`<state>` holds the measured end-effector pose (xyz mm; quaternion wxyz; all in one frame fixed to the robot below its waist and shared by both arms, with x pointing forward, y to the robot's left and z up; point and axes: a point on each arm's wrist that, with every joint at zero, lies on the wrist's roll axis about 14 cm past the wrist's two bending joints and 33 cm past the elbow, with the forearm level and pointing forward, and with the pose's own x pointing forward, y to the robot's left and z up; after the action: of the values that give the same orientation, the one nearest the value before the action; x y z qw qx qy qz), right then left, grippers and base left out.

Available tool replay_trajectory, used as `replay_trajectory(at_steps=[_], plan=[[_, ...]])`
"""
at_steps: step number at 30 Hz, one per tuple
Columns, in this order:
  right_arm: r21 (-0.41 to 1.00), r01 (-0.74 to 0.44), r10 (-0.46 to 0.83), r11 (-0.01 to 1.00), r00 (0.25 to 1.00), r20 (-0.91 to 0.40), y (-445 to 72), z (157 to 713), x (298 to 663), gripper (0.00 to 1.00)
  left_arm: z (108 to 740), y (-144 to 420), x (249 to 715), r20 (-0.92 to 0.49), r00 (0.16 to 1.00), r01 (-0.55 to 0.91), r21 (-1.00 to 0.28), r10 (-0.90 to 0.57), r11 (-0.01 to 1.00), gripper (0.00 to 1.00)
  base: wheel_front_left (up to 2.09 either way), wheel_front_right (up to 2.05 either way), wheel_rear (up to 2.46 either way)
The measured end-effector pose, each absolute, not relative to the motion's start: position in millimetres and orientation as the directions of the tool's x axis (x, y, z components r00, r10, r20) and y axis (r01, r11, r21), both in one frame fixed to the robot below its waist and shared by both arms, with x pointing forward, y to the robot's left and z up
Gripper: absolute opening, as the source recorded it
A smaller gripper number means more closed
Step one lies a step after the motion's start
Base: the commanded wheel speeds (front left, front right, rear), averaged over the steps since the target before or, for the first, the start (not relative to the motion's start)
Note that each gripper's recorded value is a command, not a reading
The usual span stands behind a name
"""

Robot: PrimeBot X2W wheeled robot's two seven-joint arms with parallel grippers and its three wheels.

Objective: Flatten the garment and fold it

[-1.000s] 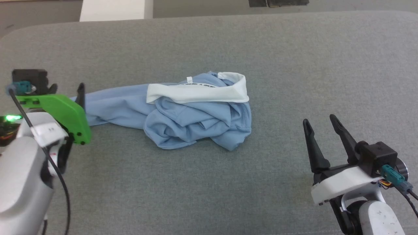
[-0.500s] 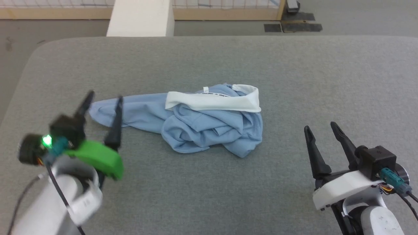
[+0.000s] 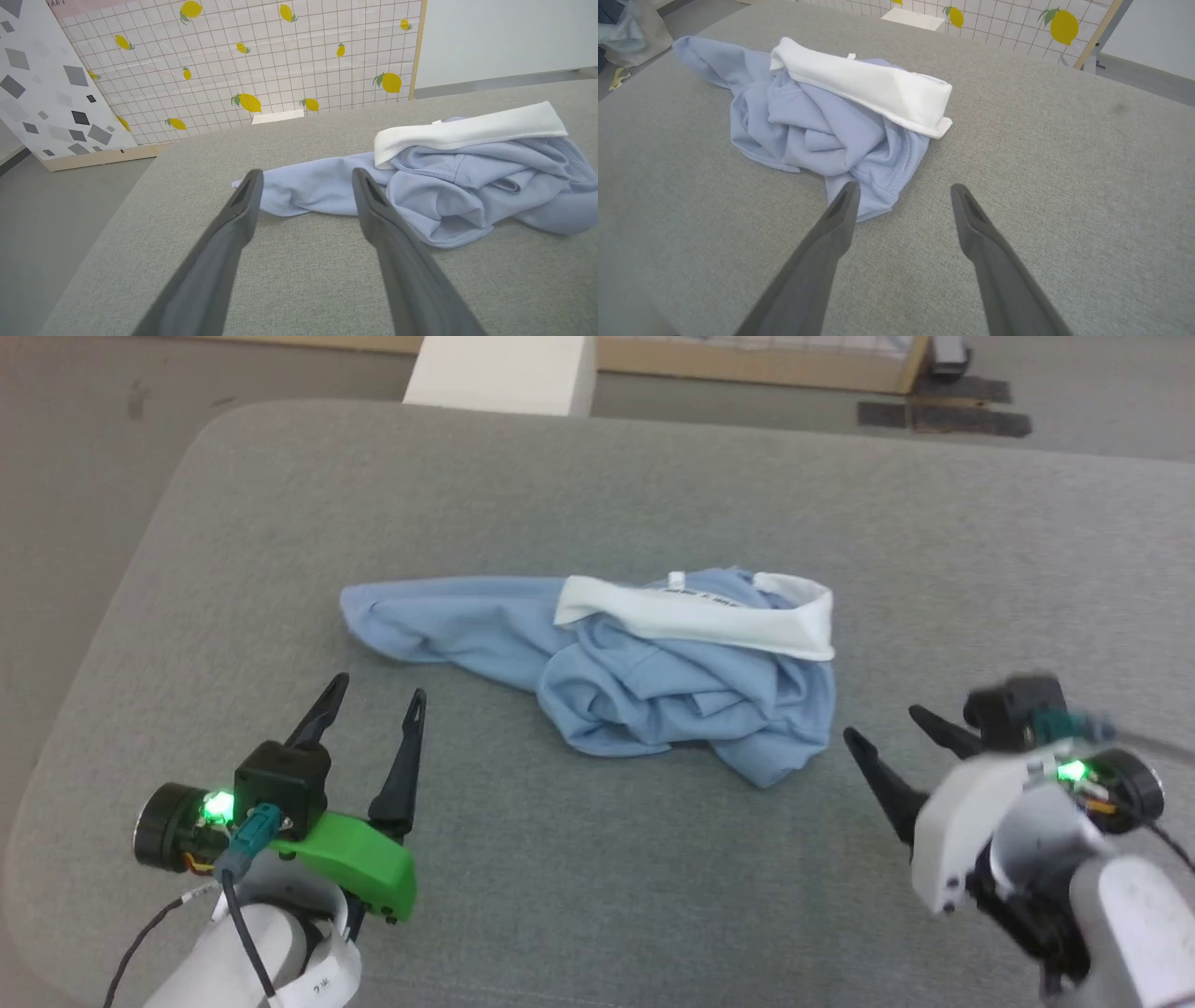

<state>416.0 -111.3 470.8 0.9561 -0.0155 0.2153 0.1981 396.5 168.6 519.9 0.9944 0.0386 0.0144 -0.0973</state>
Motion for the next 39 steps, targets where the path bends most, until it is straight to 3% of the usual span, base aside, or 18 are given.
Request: replay_trajectory(at_steps=[5,13,14,15,16,24,30,36,39], plan=[[0.119,-0.435,0.409,0.892,0.668,-0.622,-98.1,441.9,433.7,1.00,517.9,179.0,400.4,-0.037,0.987,0.157,0.074,-0.155,0.985,1.00,0.00,0.00,0.00],[0.150,-0.483,0.408,0.863,0.490,-0.771,-75.9,400.6,446.2,1.00,506.9,196.3,398.3,-0.058,0.995,0.089,0.066,-0.085,0.994,1.00,0.00,0.00,0.00],[0.147,-0.504,0.397,0.851,0.434,-0.809,-69.1,380.4,441.9,0.75,499.9,202.9,395.7,-0.077,0.995,0.066,0.069,-0.061,0.995,1.00,0.00,0.00,0.00],[0.143,-0.511,0.394,0.847,0.426,-0.814,-67.0,376.5,442.1,0.16,497.7,205.3,394.8,-0.083,0.995,0.059,0.071,-0.053,0.996,1.00,0.00,0.00,0.00],[0.139,-0.518,0.398,0.844,0.431,-0.810,-64.6,375.1,443.9,0.00,495.6,207.7,393.6,-0.090,0.995,0.052,0.073,-0.045,0.996,1.00,0.00,0.00,0.00],[0.013,-0.589,0.436,0.808,0.582,-0.687,-64.6,404.8,462.1,0.00,496.5,211.8,389.6,-0.090,0.995,0.038,0.072,-0.031,0.997,1.00,0.00,0.00,0.00],[-0.121,-0.515,0.363,0.849,0.734,-0.574,-120.2,450.3,474.8,0.00,505.7,194.2,393.9,-0.066,0.994,0.088,0.048,-0.084,0.995,1.00,0.00,0.00,0.00],[-0.167,-0.358,0.197,0.919,0.782,-0.592,-192.5,448.4,439.0,0.00,519.3,168.1,401.2,-0.030,0.986,0.162,0.027,-0.161,0.986,1.00,0.00,0.00,0.00],[-0.166,-0.291,0.118,0.942,0.750,-0.650,-217.3,428.3,407.6,0.00,524.4,156.5,404.5,-0.015,0.981,0.194,0.021,-0.194,0.981,1.00,0.00,0.00,0.00]])
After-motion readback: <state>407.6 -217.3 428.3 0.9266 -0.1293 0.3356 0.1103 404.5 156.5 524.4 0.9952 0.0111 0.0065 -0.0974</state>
